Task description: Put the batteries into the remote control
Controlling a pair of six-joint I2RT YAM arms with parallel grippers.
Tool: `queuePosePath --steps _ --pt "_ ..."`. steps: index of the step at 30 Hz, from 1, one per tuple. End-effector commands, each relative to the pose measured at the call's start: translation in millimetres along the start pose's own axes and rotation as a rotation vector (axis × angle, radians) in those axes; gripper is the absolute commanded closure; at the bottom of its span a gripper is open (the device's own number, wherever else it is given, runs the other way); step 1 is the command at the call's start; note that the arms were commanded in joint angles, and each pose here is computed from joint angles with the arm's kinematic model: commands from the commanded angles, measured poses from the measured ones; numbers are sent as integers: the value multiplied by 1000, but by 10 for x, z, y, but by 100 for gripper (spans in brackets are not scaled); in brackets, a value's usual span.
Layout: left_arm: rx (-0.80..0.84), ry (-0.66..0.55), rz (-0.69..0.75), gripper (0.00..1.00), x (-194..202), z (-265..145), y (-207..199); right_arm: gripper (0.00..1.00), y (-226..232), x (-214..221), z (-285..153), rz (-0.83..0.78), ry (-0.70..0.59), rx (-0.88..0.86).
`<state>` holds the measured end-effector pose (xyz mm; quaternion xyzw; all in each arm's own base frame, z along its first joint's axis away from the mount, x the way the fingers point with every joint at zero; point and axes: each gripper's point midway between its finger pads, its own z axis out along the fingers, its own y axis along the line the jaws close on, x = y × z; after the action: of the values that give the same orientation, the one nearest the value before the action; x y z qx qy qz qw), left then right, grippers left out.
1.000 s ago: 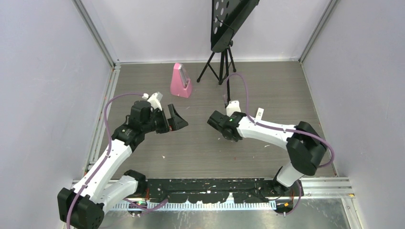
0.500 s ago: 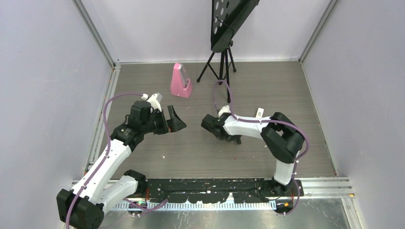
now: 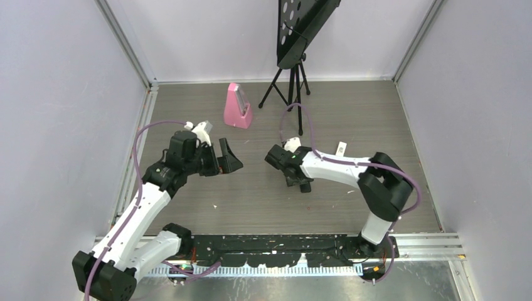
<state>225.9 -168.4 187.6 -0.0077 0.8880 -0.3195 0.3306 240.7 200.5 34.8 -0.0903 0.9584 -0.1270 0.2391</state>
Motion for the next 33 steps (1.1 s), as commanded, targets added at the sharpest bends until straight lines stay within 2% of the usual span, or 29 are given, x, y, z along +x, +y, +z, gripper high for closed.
queuePosePath --steps 1,5,8,13,15,20,25,33 --pt "-14 -56 53 0 -183 -216 -90 47 64 -242 -380 92 -91 -152" --pt "-70 -85 67 0 -221 -353 -32 43 -153 -358 -686 183 -189 -188" --pt "-113 -123 78 0 -255 -487 19 41 -540 -426 -971 300 -302 -162" --pt "-208 -252 82 0 -351 -813 146 34 -1553 -448 -1686 557 -560 -112" --pt "-245 -323 89 0 -408 -986 192 16 -1992 -388 -1973 663 -659 -95" --pt "-290 -491 102 0 -496 -1480 222 13 -3006 -79 -2552 872 -849 -40" --pt "-296 -601 120 0 -530 -1854 192 12 -3597 243 -2785 959 -925 29" --pt "-271 -665 127 0 -570 -2029 123 11 -3853 390 -2882 1011 -970 50"
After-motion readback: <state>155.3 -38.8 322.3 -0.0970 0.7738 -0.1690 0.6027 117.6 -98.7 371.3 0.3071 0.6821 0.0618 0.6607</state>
